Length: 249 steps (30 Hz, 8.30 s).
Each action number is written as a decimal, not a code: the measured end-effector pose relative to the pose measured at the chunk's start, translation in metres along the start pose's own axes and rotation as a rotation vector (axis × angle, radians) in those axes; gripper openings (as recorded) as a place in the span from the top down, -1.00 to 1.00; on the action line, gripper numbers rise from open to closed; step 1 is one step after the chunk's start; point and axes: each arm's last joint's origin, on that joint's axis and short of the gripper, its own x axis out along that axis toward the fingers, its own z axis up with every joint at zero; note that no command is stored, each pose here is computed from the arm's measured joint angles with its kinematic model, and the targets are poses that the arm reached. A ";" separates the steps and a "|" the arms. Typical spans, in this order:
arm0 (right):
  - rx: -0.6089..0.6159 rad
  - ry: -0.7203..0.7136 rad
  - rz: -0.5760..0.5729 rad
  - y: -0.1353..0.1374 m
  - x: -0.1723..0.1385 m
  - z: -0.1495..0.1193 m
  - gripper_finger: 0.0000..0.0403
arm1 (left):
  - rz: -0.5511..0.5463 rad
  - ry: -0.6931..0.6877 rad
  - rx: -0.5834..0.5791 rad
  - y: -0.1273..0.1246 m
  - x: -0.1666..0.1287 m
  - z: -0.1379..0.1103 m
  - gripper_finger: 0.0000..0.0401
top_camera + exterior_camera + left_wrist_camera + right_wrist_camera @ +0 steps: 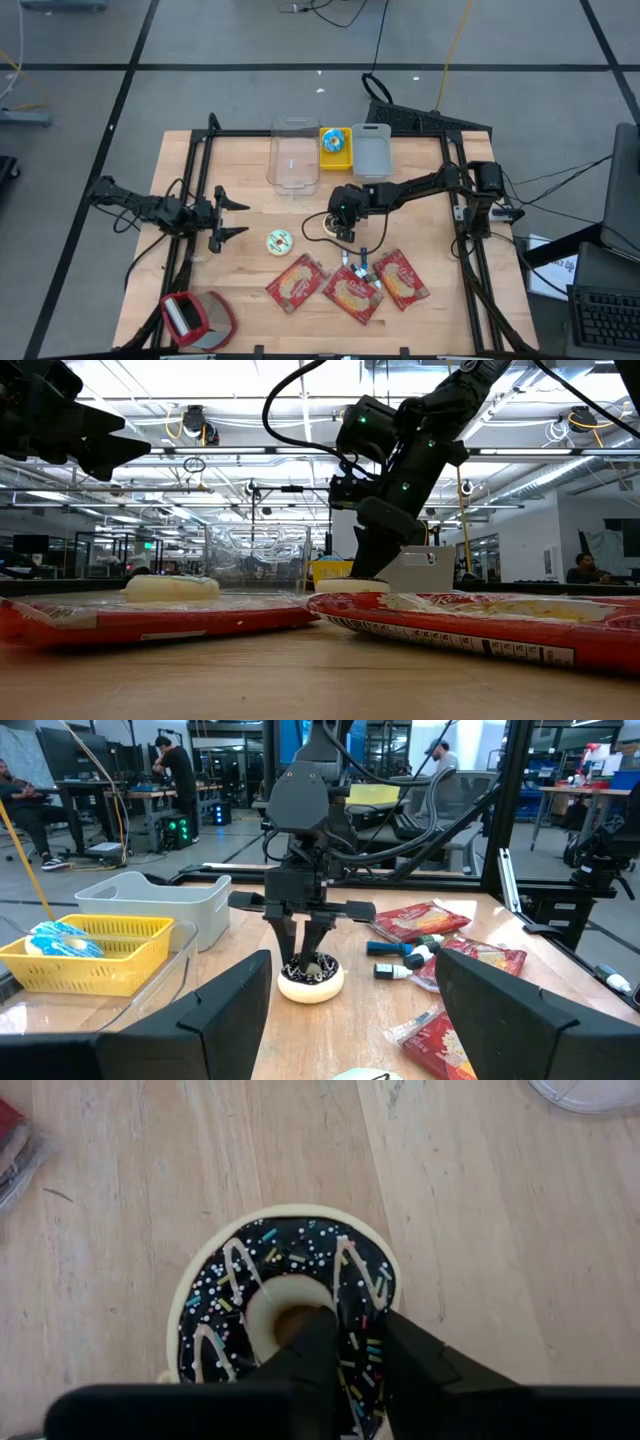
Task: Pick & Place Food Item
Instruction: Put the black donut into the yellow bin
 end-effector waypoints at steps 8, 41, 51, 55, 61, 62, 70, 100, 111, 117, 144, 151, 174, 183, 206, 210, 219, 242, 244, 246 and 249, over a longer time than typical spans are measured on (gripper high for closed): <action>-0.014 -0.051 0.000 -0.002 -0.009 0.006 0.78 | 0.000 0.000 0.000 0.000 0.000 0.000 -0.42; 0.014 -0.211 -0.106 -0.058 -0.053 0.026 0.78 | 0.000 0.000 0.000 0.000 0.000 0.000 -0.42; 0.003 -0.335 -0.167 -0.081 -0.077 0.036 0.78 | -0.001 0.000 0.000 0.000 0.000 0.000 -0.42; -0.010 -0.380 -0.199 -0.093 -0.081 0.039 0.78 | 0.000 0.000 0.000 0.000 0.000 0.000 -0.42; -0.029 -0.454 -0.260 -0.107 -0.087 0.045 0.78 | 0.000 0.000 0.000 0.000 0.000 0.000 -0.42; -0.027 -0.469 -0.285 -0.109 -0.088 0.046 0.78 | 0.000 0.000 0.000 0.000 0.000 0.000 -0.42; -0.116 -0.530 -0.438 -0.127 -0.087 0.050 0.78 | -0.001 0.000 0.000 0.000 0.000 0.000 -0.42; -0.052 -0.468 -0.653 -0.175 -0.018 0.027 0.78 | 0.000 0.000 0.000 0.000 0.000 0.000 -0.42; -0.032 -0.452 -0.677 -0.180 -0.015 0.024 0.78 | 0.000 0.000 0.000 0.000 0.000 0.000 -0.42; -0.033 -0.425 -0.664 -0.179 -0.014 0.022 0.78 | 0.000 0.000 0.000 0.000 0.000 0.000 -0.42; -0.054 -0.410 -0.606 -0.176 -0.011 0.021 0.78 | 0.000 0.000 0.000 0.000 0.000 0.000 -0.42; -0.054 -0.410 -0.606 -0.176 -0.011 0.021 0.78 | 0.000 0.000 0.000 0.000 0.000 0.000 -0.42; -0.050 -0.411 -0.613 -0.177 -0.011 0.021 0.24 | 0.000 0.000 0.000 0.000 0.000 0.000 -0.42; -0.081 -0.394 -0.620 -0.176 -0.011 0.020 0.13 | 0.000 0.000 0.000 0.000 0.000 0.000 -0.42; -0.132 -0.384 -0.662 -0.169 -0.010 0.023 0.18 | 0.000 0.000 0.000 0.000 0.000 0.000 -0.42; -0.133 -0.371 -0.660 -0.169 -0.010 0.022 0.17 | 0.000 0.000 0.000 0.000 0.000 0.000 -0.42; -0.147 -0.359 -0.665 -0.169 -0.010 0.022 0.06 | 0.000 0.000 0.000 0.000 0.000 0.000 -0.42; -0.030 -0.331 -0.675 -0.170 -0.021 0.020 -0.09 | 0.000 0.000 0.000 0.000 0.000 0.000 -0.42; -0.044 -0.309 -0.674 -0.170 -0.020 0.018 -0.08 | 0.000 0.000 0.000 0.000 0.000 0.000 -0.42; -0.011 -0.311 -0.644 -0.169 -0.019 0.017 -0.07 | 0.000 0.000 0.000 0.000 0.000 0.000 -0.42; 0.040 -0.344 -0.565 -0.170 -0.019 0.017 -0.05 | 0.000 0.000 0.000 0.000 0.000 0.000 -0.42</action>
